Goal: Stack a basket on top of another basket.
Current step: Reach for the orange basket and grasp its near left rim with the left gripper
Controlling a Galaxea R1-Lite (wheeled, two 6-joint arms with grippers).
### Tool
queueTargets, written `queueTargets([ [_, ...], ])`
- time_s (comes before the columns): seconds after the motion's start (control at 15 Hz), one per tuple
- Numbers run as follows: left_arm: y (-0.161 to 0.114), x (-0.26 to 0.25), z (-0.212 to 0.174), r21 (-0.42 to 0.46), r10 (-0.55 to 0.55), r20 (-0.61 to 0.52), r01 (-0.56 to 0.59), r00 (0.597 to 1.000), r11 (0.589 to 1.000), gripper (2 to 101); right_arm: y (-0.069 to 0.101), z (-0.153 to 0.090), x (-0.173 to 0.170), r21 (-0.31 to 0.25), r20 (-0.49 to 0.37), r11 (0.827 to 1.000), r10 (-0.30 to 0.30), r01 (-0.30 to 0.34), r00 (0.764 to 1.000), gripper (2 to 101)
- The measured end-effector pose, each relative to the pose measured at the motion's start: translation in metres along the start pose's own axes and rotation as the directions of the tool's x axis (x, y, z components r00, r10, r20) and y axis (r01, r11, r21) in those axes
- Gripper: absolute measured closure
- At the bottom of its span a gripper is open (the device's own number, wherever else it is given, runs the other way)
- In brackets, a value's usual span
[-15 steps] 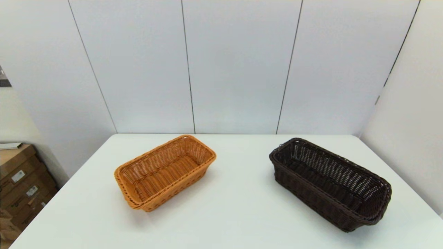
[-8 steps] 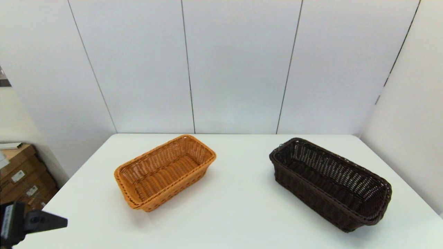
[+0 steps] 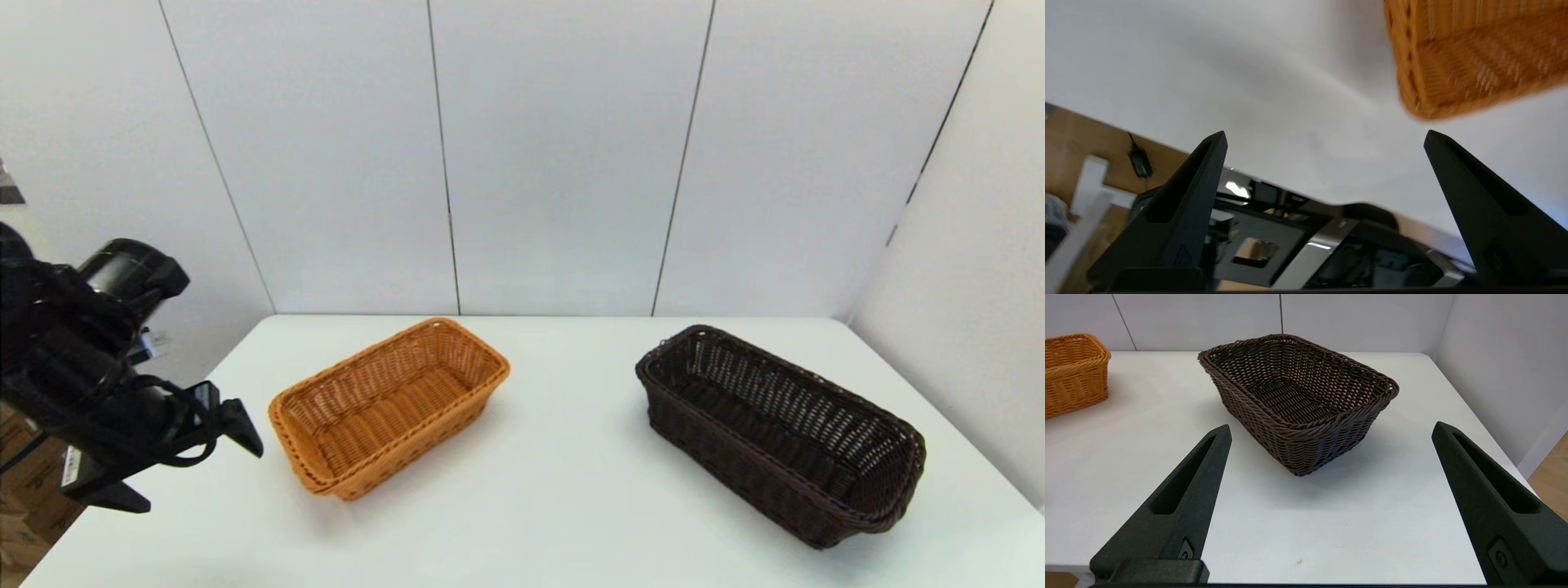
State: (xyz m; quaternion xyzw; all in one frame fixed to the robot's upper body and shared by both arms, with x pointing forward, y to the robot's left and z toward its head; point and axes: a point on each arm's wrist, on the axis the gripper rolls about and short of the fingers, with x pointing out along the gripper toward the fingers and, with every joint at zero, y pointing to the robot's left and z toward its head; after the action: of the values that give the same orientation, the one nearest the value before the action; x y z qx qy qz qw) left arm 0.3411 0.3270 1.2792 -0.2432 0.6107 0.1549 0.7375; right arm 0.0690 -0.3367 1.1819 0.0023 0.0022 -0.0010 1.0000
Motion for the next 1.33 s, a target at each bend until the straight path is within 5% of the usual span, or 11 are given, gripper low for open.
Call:
queueTargets([
  [0.53,-0.04,0.062,0.049,-0.047,-0.006,-0.057,0.003,0.998,0.999,5.4,0.0,0.0,0.0,0.0,0.0,1.0,0.0,0.0,1.0,5.0],
  [1.33,-0.046,0.118,0.06,-0.119,0.033,-0.118,-0.047,0.992,0.992,5.4,0.0,0.0,0.0,0.0,0.0,1.0,0.0,0.0,1.0,5.0],
])
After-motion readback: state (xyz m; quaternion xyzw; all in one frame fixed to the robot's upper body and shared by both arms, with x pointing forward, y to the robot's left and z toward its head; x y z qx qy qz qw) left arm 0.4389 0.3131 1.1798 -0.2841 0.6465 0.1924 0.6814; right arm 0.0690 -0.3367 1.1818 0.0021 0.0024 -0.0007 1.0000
